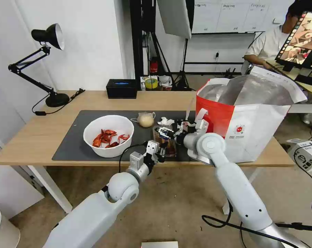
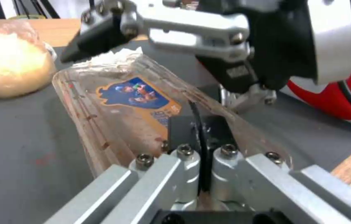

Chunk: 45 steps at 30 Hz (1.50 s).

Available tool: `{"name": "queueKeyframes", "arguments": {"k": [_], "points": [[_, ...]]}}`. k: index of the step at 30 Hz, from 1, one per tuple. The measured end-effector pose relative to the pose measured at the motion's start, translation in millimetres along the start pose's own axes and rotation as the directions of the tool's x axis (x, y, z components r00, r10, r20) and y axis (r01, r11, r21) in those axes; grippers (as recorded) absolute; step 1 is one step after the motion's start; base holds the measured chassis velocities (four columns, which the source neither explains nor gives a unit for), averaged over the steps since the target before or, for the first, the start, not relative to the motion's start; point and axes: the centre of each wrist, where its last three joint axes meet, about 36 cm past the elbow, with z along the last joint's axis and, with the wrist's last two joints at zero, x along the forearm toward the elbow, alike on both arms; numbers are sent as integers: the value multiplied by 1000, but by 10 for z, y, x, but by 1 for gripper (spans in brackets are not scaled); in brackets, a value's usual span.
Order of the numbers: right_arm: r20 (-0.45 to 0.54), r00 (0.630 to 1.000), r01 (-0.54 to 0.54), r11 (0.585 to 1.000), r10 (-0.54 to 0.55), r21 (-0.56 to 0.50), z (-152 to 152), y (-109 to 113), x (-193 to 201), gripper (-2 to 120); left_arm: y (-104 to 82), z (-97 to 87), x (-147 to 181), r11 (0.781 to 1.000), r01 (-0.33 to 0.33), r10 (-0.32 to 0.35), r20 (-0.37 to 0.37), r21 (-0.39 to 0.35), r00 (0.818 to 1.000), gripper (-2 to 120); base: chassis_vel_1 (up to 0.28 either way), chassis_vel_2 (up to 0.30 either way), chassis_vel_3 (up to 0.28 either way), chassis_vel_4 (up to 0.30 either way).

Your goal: Pick up the trash from the table and place it into the takeout bag.

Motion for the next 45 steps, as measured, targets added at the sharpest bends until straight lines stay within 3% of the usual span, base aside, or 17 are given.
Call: {"name": "queueKeyframes", "arguments": {"k": [14,16,21,24,26,27,32,37,40,45], "points": [[-23,1000,-3,1000,2,-9,48,-40,17,98,-14,9,41,1000,1,-1,4,3,1000,0,0,0,0,0],[-26,1000,-2,1000,2,-12,55,-52,21,84,-16,0,55,1000,1,-1,7,3,1000,0,0,0,0,0],[-27,1000,-8,1000,8,-10,60,-79,34,72,-23,-2,65,1000,1,-1,8,4,1000,0,0,0,0,0],[-25,1000,-15,1000,15,-5,56,-108,62,55,-30,-5,71,1000,1,-1,11,5,1000,0,0,0,0,0],[-24,1000,-15,1000,15,-4,53,-112,68,52,-30,-6,71,1000,1,-1,11,5,1000,0,0,0,0,0],[-23,1000,-17,1000,17,-2,48,-122,81,43,-30,-7,72,1000,1,-1,11,5,1000,0,0,0,0,0],[-20,1000,-22,1000,22,-1,39,-143,97,30,-31,-18,83,1000,2,-2,14,5,1000,0,0,0,0,0],[-18,1000,-25,1000,25,-5,39,-167,114,8,-14,-39,150,1000,8,-8,22,7,1000,0,0,0,0,0],[-18,1000,-25,1000,25,-10,47,-185,119,0,5,-52,212,1000,14,-14,25,9,1000,0,0,0,0,0],[-17,1000,-18,1000,17,-18,72,-213,136,0,61,-70,337,999,34,-34,34,14,999,0,0,0,0,0]]}}
